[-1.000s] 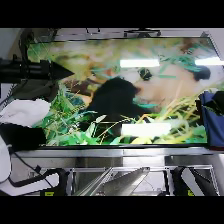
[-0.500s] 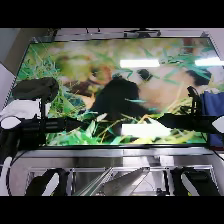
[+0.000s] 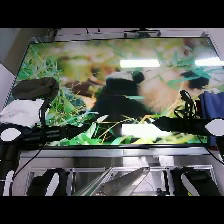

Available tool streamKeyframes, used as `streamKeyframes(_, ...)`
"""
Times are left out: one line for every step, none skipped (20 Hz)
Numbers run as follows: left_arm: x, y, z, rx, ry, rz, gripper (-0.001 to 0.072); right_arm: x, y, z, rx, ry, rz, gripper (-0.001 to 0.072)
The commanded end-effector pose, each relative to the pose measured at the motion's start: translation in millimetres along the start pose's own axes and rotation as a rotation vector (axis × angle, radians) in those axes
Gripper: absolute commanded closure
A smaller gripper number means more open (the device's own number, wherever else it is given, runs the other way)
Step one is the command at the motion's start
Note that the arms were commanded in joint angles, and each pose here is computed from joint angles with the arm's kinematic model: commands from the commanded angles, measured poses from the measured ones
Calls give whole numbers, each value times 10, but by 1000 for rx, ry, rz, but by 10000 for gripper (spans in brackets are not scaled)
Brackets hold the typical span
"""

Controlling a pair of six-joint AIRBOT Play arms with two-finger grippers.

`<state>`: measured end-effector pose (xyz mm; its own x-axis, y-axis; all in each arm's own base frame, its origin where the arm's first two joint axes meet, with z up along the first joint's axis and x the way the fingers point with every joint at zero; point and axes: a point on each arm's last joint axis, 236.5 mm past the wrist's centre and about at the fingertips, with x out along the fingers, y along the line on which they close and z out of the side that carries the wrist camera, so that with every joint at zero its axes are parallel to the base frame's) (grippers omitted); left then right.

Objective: Fold the shirts.

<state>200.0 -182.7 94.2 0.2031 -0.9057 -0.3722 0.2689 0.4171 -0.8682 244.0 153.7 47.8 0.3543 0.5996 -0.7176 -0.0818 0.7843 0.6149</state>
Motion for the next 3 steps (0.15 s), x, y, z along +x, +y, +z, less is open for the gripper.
streamKeyframes(-19, -24, 23, 27, -30, 15, 689, 2, 5, -3, -11, -1, 1, 696)
streamKeyframes(-25, -35, 26, 35, -35, 18, 689, 3, 5, -3, -10, 0, 1, 697)
streamKeyframes(-29, -50, 20, 42, -37, 18, 688, 3, 5, -3, -10, 0, 1, 696)
